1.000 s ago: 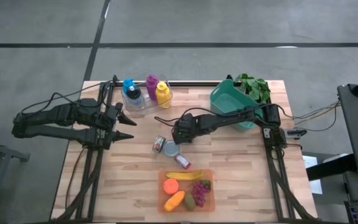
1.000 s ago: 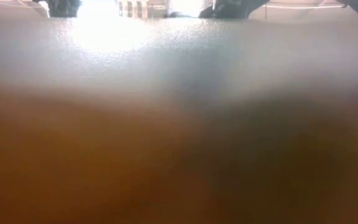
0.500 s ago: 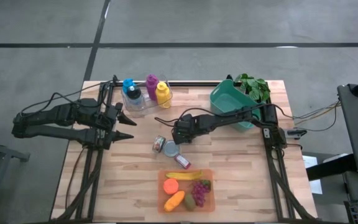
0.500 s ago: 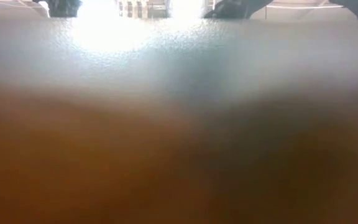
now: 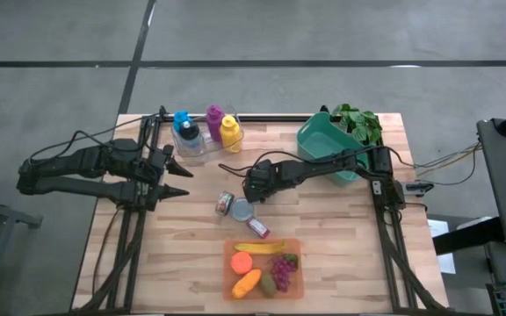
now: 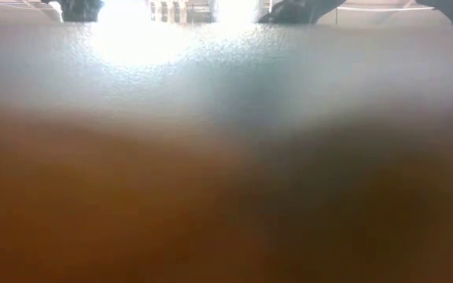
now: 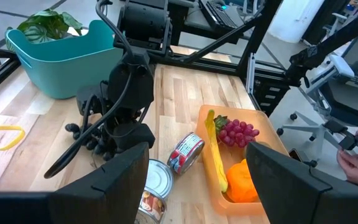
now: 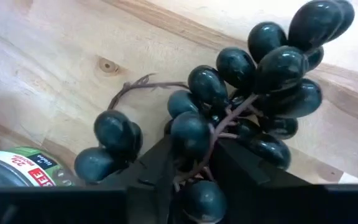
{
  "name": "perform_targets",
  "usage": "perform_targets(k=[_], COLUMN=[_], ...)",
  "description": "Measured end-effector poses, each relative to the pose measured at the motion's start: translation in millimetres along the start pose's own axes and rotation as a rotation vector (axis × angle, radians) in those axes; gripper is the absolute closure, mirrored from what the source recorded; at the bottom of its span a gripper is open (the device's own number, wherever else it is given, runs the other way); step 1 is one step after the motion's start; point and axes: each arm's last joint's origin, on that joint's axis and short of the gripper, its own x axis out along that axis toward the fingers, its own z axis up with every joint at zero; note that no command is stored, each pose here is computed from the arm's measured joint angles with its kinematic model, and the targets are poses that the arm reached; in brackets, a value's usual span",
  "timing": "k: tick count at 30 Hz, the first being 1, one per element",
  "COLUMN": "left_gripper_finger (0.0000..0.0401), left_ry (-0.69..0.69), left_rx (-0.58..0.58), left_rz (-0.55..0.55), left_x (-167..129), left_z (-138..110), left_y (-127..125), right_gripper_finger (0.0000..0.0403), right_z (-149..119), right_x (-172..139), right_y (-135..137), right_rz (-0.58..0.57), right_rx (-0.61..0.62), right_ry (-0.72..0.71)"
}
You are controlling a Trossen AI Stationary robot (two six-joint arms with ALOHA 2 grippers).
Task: Pick & Place Food Item
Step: Put the black grapes into the orange bin
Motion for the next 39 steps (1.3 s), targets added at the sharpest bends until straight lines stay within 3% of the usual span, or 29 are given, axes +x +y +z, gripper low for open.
perform_targets(k=[10,26,39], left_gripper_finger=[0.0126,0.0126,0.0126], left_ry=[0.0,0.0,0.0], left_rx=[0.0,0.0,0.0], left_rz=[0.0,0.0,0.0], left_x=[0.1,0.0,0.0], left_z=[0.0,0.0,0.0], left_y=[0.0,0.0,0.0], right_gripper_finger=[0.0367,0.0371,0.0371], right_z=[1.2,7.7,22.7], right_x=[-0.2,-19.7,-80.5], right_y=[0.1,0.0,-5.7], right_rz=[0.006,0.035,0.119], right_rx=[-0.004,-0.035,-0.148], right_ry=[-0.003,-0.046,-0.168])
